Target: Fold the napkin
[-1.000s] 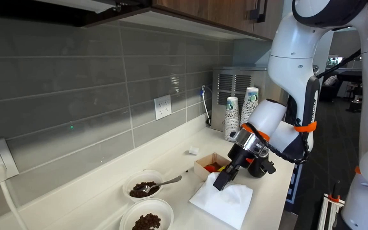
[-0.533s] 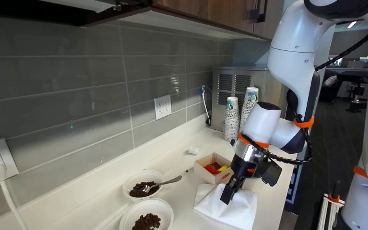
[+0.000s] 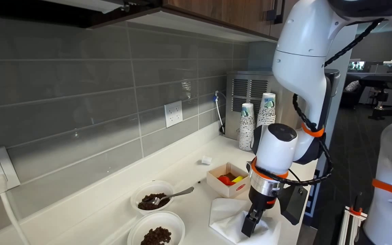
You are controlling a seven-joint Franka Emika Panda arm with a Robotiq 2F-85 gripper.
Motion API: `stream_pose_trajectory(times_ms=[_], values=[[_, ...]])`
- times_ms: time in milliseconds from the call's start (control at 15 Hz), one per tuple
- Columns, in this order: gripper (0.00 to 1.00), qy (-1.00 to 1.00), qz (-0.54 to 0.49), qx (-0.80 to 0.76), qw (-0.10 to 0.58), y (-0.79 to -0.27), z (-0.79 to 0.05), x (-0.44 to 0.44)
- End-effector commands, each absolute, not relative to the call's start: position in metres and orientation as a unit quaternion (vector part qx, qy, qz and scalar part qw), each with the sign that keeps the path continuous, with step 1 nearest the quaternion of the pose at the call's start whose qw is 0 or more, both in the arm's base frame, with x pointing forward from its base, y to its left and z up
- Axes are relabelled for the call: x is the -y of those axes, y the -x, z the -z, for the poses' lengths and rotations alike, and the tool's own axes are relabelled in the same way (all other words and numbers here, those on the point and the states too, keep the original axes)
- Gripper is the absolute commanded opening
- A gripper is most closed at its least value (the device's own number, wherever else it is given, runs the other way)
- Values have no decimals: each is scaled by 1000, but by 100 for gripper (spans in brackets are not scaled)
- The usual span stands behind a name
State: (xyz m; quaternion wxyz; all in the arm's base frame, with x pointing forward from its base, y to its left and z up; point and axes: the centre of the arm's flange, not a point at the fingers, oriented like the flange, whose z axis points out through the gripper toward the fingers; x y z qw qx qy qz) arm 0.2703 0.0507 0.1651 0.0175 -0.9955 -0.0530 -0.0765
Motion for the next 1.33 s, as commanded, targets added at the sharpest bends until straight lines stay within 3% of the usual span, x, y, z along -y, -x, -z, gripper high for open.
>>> stream_pose_trajectory(times_ms=[0,133,1267], values=[[91,996,61,41,-53,-270,-231,-72],[100,994,64,42,-81,-271,-223,-71],[100,980,91,94,-151,-290,-238,-64]])
